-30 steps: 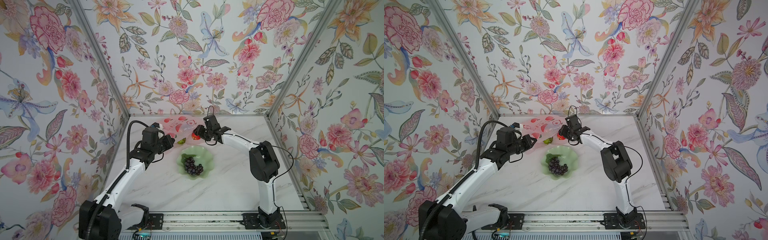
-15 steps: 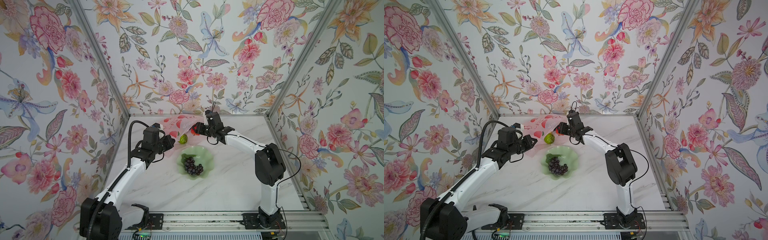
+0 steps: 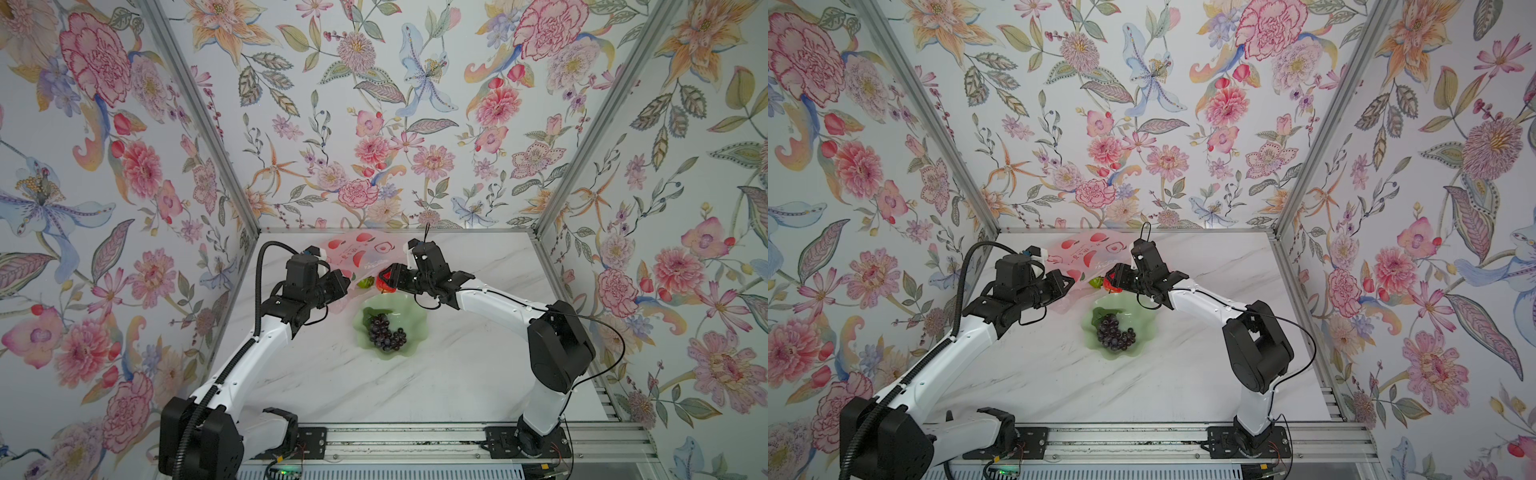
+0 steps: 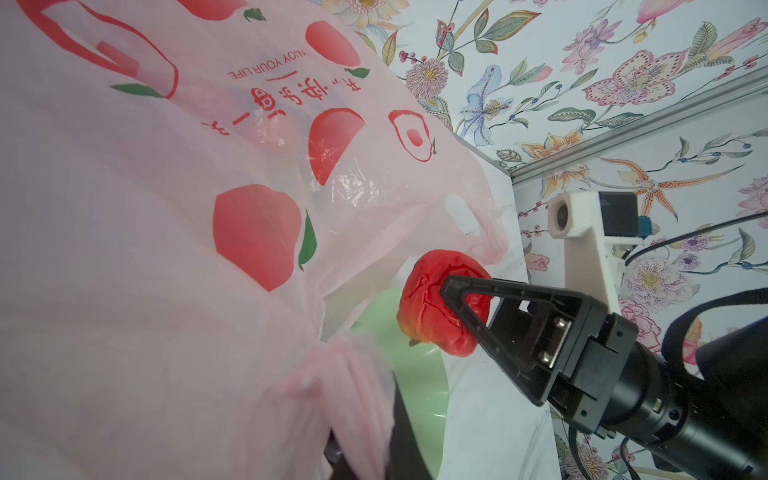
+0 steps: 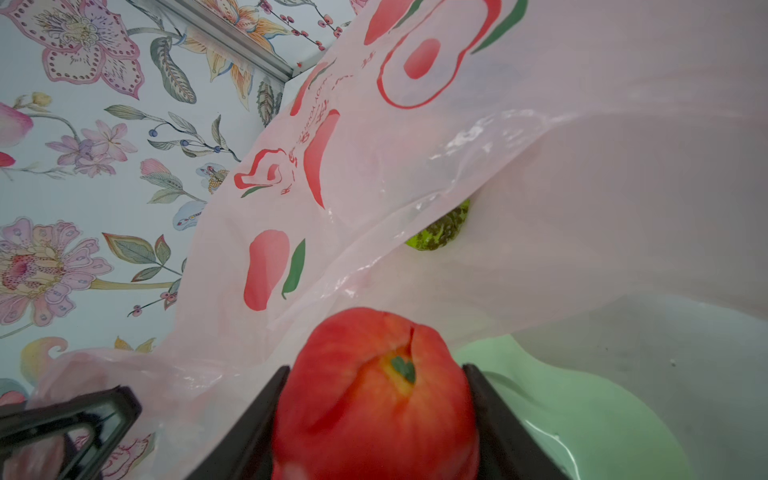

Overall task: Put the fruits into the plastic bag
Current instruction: 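Push the red apple with the right gripper into the bag mouth, then open the right gripper to release the red apple into the bag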

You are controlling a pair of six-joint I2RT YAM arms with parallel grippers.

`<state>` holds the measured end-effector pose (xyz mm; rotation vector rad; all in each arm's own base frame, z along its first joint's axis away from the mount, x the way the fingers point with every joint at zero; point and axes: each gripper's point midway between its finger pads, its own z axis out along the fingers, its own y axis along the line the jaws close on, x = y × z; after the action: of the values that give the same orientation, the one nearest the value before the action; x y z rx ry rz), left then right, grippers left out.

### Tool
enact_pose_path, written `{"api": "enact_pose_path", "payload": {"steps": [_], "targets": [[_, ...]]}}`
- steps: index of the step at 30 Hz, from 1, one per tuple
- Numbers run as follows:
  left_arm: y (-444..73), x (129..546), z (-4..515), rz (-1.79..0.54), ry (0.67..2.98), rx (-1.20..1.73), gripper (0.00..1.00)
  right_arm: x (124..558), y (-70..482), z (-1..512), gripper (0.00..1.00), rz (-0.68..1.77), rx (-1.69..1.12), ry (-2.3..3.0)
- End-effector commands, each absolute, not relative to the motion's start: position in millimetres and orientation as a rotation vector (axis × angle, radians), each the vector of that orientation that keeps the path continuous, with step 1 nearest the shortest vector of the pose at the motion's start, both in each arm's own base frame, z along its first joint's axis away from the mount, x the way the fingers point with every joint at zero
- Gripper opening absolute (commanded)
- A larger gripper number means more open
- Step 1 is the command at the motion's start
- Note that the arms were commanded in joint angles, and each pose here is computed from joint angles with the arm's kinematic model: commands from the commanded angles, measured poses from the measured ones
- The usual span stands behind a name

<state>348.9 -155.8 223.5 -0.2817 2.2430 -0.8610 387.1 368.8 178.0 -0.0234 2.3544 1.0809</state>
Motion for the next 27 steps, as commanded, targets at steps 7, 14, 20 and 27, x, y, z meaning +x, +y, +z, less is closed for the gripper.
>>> {"api": "enact_pose_path", "payload": {"steps": [7,14,20,27], "targets": [[-162,346,244,-0.860,2.206,-0.206,0.00,426,399,159,0.53,1.241,0.047,2.495],[-163,344,255,-0.867,2.171,-0.170,0.00,475,389,144,0.51,1.135,0.207,2.482],[-162,344,267,-0.866,2.132,-0.154,0.00,495,362,124,0.52,0.886,0.320,2.470],[-163,343,264,-0.883,2.130,-0.158,0.00,501,355,103,0.57,0.847,0.374,2.492]]}}
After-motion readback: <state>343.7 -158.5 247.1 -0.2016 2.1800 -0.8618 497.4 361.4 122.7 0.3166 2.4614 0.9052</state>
